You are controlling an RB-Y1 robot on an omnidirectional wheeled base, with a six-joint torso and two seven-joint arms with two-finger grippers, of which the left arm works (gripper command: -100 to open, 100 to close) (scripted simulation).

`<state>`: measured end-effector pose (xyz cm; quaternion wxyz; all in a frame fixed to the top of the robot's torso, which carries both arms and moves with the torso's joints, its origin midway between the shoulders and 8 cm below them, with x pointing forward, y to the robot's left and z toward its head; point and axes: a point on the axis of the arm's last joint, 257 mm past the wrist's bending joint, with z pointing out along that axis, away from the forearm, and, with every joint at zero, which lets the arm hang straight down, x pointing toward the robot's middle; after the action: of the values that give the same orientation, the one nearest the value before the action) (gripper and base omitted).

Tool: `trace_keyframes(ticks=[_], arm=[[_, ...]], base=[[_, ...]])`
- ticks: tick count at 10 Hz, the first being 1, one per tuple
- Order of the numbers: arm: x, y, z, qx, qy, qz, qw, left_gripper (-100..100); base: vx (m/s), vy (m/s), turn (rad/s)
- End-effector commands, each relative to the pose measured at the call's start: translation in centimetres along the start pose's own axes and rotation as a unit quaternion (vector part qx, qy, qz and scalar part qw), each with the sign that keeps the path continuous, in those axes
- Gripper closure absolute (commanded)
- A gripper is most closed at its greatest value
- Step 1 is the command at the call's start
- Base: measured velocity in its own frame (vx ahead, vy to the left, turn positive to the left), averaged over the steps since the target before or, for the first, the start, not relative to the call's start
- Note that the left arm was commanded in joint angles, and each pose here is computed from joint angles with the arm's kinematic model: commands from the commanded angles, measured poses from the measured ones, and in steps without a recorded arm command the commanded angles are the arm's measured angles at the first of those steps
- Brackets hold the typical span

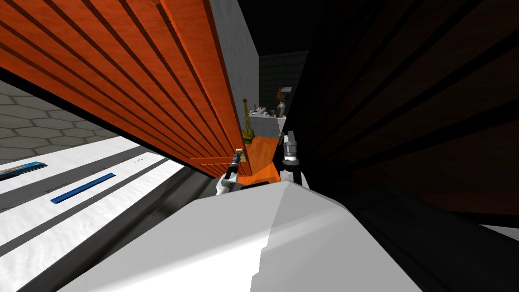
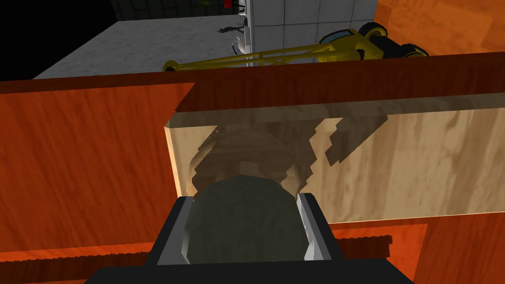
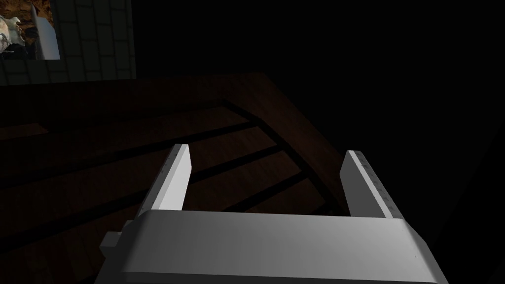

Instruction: Push the door open

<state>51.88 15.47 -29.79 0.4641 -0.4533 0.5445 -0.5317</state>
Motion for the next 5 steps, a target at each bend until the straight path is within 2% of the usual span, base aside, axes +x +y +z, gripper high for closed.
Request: trace_keyframes(ticks=[1,5], arm=[[-1.4,-0.6,0.39,0.008,-0.013,0.004,0.9999,100],[-2.6,-0.6,0.63,0.007,-0.030,0.003,0.9995,100]], base=[[0.094,-0.071,0.087],[0.093,-0.080,0.063]])
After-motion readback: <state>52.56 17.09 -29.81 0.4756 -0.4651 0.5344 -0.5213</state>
